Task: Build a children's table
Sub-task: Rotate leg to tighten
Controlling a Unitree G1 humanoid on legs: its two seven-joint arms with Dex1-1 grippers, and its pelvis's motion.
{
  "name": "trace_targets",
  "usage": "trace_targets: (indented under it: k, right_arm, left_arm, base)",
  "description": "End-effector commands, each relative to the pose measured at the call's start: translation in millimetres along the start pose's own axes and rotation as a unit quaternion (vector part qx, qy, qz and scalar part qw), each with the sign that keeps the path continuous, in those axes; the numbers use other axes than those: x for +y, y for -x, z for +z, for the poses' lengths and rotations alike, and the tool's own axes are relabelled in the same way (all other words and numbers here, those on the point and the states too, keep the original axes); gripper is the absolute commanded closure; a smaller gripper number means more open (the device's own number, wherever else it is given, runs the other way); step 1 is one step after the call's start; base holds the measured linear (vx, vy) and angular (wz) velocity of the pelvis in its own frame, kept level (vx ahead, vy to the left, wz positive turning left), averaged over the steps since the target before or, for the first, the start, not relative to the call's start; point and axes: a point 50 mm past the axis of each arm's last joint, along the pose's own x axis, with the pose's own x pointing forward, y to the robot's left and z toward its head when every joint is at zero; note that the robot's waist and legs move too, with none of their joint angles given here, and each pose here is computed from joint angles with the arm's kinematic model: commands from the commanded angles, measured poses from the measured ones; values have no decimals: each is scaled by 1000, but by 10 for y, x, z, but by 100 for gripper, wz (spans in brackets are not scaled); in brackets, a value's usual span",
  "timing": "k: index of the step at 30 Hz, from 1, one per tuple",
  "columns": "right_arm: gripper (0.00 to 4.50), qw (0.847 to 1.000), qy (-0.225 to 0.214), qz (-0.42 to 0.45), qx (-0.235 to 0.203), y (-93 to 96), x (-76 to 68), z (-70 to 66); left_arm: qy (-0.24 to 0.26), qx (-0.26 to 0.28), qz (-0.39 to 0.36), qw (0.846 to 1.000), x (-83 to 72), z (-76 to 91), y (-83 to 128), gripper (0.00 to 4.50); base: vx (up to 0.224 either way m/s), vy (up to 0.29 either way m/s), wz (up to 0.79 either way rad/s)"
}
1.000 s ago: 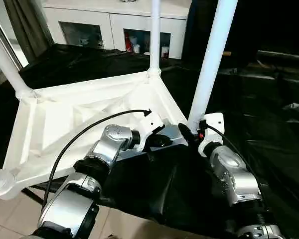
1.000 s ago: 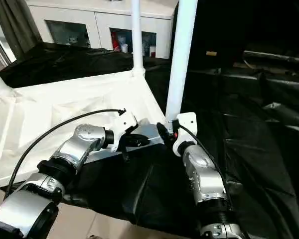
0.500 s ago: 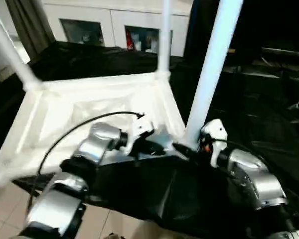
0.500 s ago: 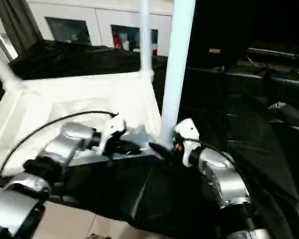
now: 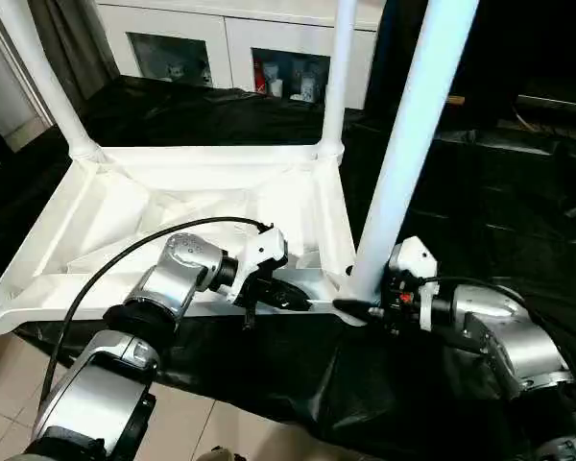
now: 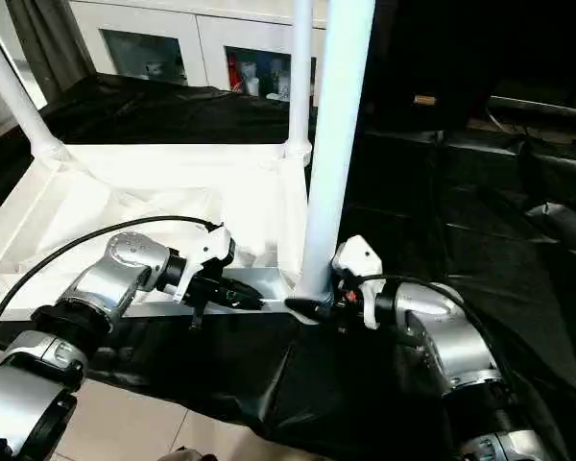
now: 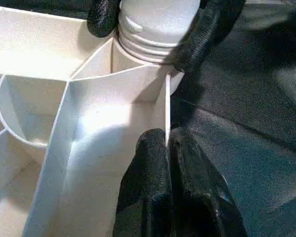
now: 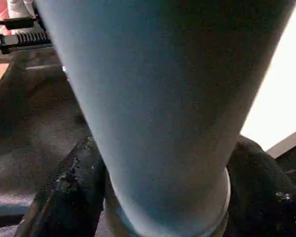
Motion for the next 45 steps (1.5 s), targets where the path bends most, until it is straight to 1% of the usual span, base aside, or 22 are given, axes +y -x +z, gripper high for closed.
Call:
trace_targets:
  k: [1,4,8,9,10,11,13,15,17,18,19,20,24,26,30,31,34,36,37,38,40,45]
  right_arm:
    - [163,1000,-6,18,-13,-9,46,15]
    - [176,1000,-17,16,-17,-4,73,-29]
    - [177,999,-31,10,-19,-16,131,-80]
    - [178,999,-39,-2,-22,-32,133,-95]
    - [178,997,-54,-52,-12,-103,118,-175]
    - [178,997,-54,-55,-11,-107,118,-179]
    - [178,990,-72,-122,7,-235,133,-273]
    - [178,983,-92,-157,3,-307,137,-284]
    - [178,968,-128,-216,-1,-426,112,-297]
    - [178,963,-135,-231,-1,-458,107,-298]
    - [178,951,-155,-267,0,-553,106,-290]
    - [178,944,-166,-287,-4,-647,124,-257]
    - [178,942,-165,-292,-7,-747,153,-215]
    - [178,945,-159,-287,-11,-766,164,-197]
    - [178,949,-140,-282,-30,-725,137,-139]
    - [122,950,-138,-276,-37,-699,122,-121]
    - [106,954,-131,-268,-41,-662,104,-104]
    - [100,959,-122,-251,-43,-623,98,-92]
    - [100,974,-99,-199,-46,-502,97,-76]
    - [100,981,-80,-172,-41,-428,95,-73]
    - [100,988,-56,-138,-34,-314,87,-68]
    - [100,997,-31,-63,-27,-10,69,-25]
  left_arm:
    - [6,6,-12,1000,-30,-43,-6,450]
    - [8,0,-10,1000,-35,-45,-35,450]
    - [11,-16,-8,1000,-48,-31,-65,450]
    - [12,-20,0,1000,-40,-25,-74,450]
    - [14,-23,33,999,-2,-26,-115,450]
    - [14,-23,35,999,0,-26,-118,450]
    - [17,-26,77,997,42,-16,-205,450]
    - [20,-30,89,995,54,9,-275,450]
    - [15,-36,106,994,66,72,-395,450]
    - [14,-39,108,993,65,94,-431,450]
    - [13,-46,111,993,55,163,-536,450]
    - [10,-54,102,993,21,235,-647,450]
    - [7,-64,90,994,-23,301,-760,450]
    - [7,-65,90,994,-29,308,-779,450]
    - [3,-58,96,994,-4,259,-715,450]
    - [1,-52,97,994,7,233,-673,450]
    - [-3,-46,96,994,15,200,-621,450]
    - [-4,-41,92,995,19,176,-576,450]
    - [-8,-30,78,996,20,123,-483,450]
    - [-13,-25,64,998,12,97,-438,450]
    - [-17,-17,45,999,1,69,-385,450]
    - [-29,6,-6,1000,-25,23,-266,450]
  base:
    - [0,0,0]
    - [0,0,0]
    - [0,0,0]
    - [0,0,0]
    - [0,0,0]
    - [0,0,0]
    - [0,0,0]
    - [0,0,0]
    - [0,0,0]
    - [0,0,0]
    - [0,0,0]
    - [0,0,0]
    - [0,0,0]
    - [0,0,0]
    - [0,0,0]
    - [0,0,0]
    - [0,0,0]
    - [0,0,0]
    - [0,0,0]
    - [0,0,0]
    - [0,0,0]
    - [33,-4,1]
